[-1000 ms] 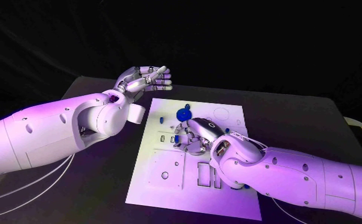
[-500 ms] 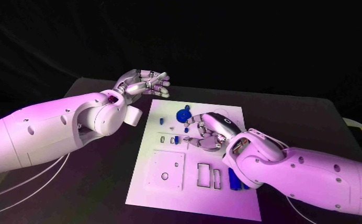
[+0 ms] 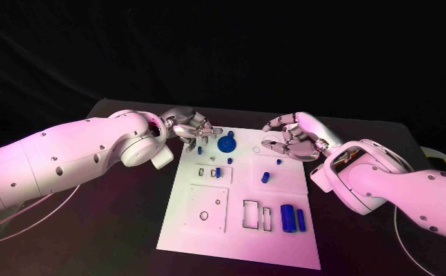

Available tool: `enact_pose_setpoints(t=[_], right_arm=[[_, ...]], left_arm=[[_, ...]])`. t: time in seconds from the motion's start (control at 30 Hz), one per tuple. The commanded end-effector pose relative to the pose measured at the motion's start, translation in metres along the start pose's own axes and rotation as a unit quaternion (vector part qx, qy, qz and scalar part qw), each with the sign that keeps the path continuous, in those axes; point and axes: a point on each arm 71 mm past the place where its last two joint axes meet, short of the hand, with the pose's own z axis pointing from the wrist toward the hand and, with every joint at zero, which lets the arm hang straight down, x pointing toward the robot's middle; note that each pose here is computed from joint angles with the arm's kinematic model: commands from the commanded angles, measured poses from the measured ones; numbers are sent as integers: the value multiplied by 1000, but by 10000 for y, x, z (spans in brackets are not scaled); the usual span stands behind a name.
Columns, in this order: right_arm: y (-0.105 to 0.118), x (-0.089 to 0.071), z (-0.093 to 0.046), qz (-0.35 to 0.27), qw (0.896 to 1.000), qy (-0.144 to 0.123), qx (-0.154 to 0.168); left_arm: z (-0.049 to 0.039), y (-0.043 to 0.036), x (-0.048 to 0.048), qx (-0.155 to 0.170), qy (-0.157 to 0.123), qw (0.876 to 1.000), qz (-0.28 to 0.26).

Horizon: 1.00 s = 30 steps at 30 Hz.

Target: Assemble the parts on the task board

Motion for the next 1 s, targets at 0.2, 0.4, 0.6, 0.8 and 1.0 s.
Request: enact_pose_setpoints(t=[0.2, 0.4, 0.6, 0.8, 1.0], right_arm=[[-207, -162, -17, 46, 998, -8, 46], [-265, -196, -12, 43, 997, -9, 57], [-289, -200, -3, 40, 997, -7, 63], [-301, -197, 2, 36, 997, -4, 65], [-308, -195, 4, 33, 997, -3, 67]], left_arm=[[90, 97, 118, -151, 42, 968, 195], [199, 43, 187, -169, 52, 953, 246], [301, 0, 266, -177, 61, 943, 274], [367, -21, 340, -181, 74, 938, 288], [404, -37, 403, -181, 85, 935, 294]])
